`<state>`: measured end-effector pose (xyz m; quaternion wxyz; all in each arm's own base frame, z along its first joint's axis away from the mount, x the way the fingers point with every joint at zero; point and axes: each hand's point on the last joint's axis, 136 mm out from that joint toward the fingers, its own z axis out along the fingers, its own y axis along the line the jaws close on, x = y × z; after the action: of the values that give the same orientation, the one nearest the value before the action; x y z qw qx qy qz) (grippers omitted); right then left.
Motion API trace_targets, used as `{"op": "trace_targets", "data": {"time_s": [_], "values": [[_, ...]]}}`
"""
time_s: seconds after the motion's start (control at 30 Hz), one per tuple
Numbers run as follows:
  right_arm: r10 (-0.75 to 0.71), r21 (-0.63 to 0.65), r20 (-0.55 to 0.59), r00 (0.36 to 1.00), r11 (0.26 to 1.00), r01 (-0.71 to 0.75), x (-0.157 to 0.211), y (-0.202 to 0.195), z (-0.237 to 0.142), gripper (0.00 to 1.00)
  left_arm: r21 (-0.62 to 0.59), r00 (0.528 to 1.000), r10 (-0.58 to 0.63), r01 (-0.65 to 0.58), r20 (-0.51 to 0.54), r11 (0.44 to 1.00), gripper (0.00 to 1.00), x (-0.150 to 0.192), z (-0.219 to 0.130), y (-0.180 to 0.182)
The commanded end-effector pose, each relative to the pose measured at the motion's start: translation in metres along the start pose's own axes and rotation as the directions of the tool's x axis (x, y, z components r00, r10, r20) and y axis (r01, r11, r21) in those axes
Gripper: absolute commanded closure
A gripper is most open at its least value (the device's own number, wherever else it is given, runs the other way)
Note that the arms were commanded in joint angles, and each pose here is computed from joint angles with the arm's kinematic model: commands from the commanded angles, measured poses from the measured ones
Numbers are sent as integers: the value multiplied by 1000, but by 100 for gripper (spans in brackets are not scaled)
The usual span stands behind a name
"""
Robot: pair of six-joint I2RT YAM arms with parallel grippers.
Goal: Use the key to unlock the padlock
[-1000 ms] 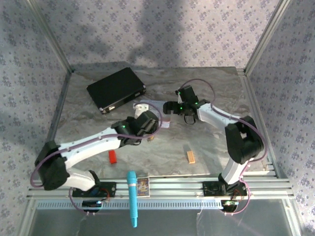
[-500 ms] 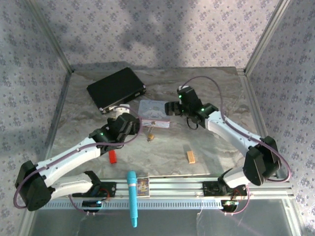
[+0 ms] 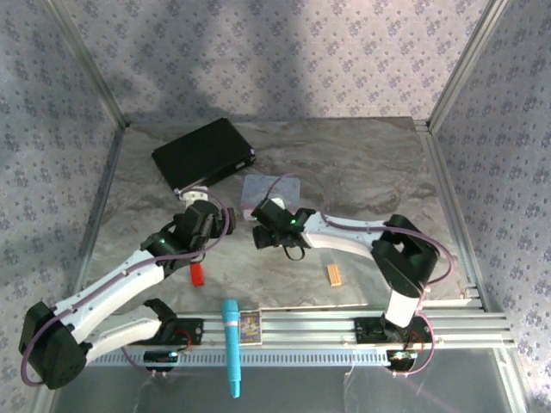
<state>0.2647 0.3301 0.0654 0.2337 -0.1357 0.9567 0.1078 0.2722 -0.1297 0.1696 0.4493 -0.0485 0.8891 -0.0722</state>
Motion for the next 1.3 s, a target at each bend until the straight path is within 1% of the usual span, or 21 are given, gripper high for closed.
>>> {"op": "trace_targets", "data": {"time_s": [0.0, 0.07, 0.13, 0.2, 0.27, 0.47, 0.6, 0.77, 0.83, 0.93, 1.0, 1.07, 1.13, 1.27], "values": [[30, -4, 35, 999, 1000, -30, -12, 16, 4, 29, 30, 999, -39, 39, 9, 999, 0, -1, -2, -1], [35, 9, 19, 999, 999, -36, -6, 16, 14, 31, 18, 999, -46, 46, 9, 999, 0, 0, -2, 2], [35, 0, 7, 999, 999, -35, -4, 19, 22, 36, 18, 998, -55, 55, 9, 998, 0, 2, -1, 3], [25, 12, 2, 1000, 1000, -25, -2, 21, 27, 37, 19, 998, -61, 61, 6, 998, 0, 4, 0, 4], [12, 50, 5, 1000, 999, -12, -2, 19, 33, 39, 18, 998, -66, 66, 4, 998, 0, 6, 1, 4], [2, 159, -12, 1000, 987, 0, 5, 7, 46, 41, 7, 998, -69, 69, 2, 998, 0, 10, 5, 7], [-12, 187, -34, 999, 982, 18, 10, 5, 53, 45, -9, 996, -86, 86, 6, 996, 0, 12, 9, 11], [-10, 205, -37, 999, 979, 18, 16, 0, 54, 52, -11, 996, -90, 90, 11, 996, 0, 11, 8, 11], [-12, 214, -44, 999, 977, 21, 18, -3, 54, 58, -10, 996, -90, 90, 13, 996, 0, 10, 9, 11], [-11, 219, -44, 999, 975, 20, 18, -6, 52, 60, -6, 996, -89, 89, 13, 996, 0, 9, 10, 9], [-12, 215, -44, 999, 976, 21, 20, -9, 50, 64, -5, 996, -85, 85, 10, 996, 0, 9, 11, 7], [-10, 200, -46, 999, 980, 19, 22, -10, 47, 66, -5, 997, -71, 71, 7, 997, 0, 10, 13, 6], [-2, 197, -52, 999, 980, 13, 26, -14, 44, 67, -3, 999, -42, 42, 3, 999, 0, 10, 16, 3], [-6, 204, -63, 998, 979, 18, 39, -30, 36, 68, 35, 998, 63, -63, -6, 997, 1, 8, 21, -9]]}}
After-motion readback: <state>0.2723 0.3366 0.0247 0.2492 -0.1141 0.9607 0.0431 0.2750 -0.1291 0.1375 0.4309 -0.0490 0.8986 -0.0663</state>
